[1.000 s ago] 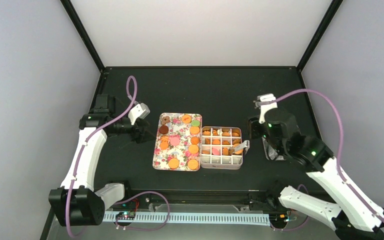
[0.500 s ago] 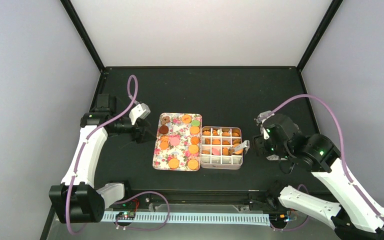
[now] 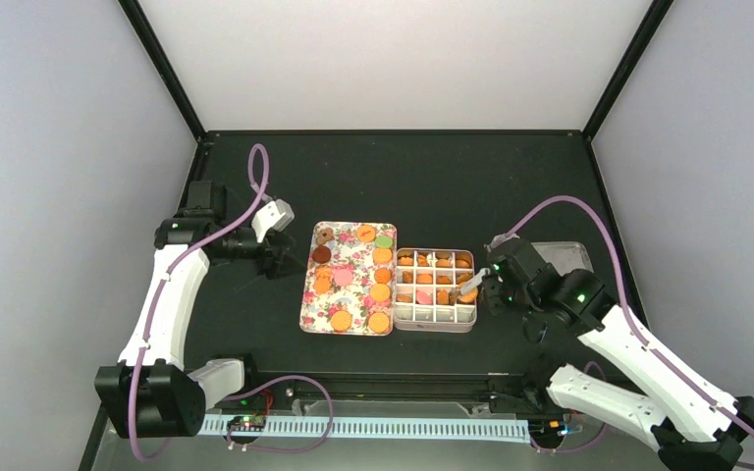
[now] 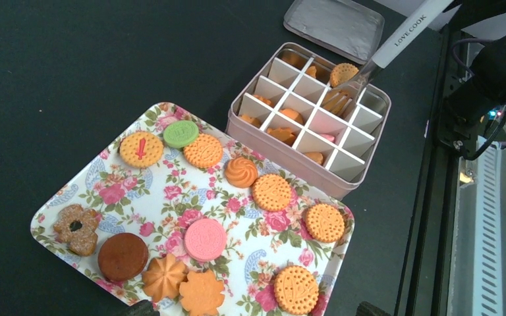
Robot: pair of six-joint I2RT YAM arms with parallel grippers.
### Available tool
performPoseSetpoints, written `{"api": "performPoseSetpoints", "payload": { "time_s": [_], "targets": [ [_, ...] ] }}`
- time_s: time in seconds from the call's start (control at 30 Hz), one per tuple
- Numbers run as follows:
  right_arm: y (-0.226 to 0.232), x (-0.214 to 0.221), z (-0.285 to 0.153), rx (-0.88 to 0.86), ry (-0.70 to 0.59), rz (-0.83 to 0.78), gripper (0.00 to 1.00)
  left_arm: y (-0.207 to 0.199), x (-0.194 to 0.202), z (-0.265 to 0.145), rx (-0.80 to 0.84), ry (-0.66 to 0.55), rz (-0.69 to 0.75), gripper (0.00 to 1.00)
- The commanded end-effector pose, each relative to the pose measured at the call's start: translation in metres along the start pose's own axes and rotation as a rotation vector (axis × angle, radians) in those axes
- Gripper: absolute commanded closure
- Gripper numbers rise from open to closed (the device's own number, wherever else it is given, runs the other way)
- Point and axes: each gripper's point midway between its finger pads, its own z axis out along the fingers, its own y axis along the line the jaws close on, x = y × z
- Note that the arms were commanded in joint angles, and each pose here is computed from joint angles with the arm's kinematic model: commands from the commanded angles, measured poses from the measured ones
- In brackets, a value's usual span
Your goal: Pack the cookies
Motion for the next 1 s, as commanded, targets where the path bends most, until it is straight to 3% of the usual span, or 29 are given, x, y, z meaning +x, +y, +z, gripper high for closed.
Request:
{"api": "performPoseSetpoints", "payload": {
  "time_s": [0.0, 0.17, 0.57, 0.97],
  "targets": [
    [0.003, -0.040, 0.005, 0.010, -0.217, 0.095, 0.58, -0.004, -0.015, -0.007, 0.014, -0.035, 0.034, 0.20],
    [0.011, -0.048, 0.019, 0.004, -0.273, 0.084, 0.60, -0.003, -0.014, -0.007, 0.009, -0.030, 0.035, 0.20],
    [0.031, -0.044, 0.037, 0.009, -0.322, -0.002, 0.82, -0.004, -0.015, -0.008, 0.008, -0.027, 0.037, 0.20],
    [0.078, -0.054, 0.048, -0.085, -0.427, -0.003, 0.94, -0.003, -0.012, -0.010, -0.008, -0.002, 0.039, 0.20]
  ]
}}
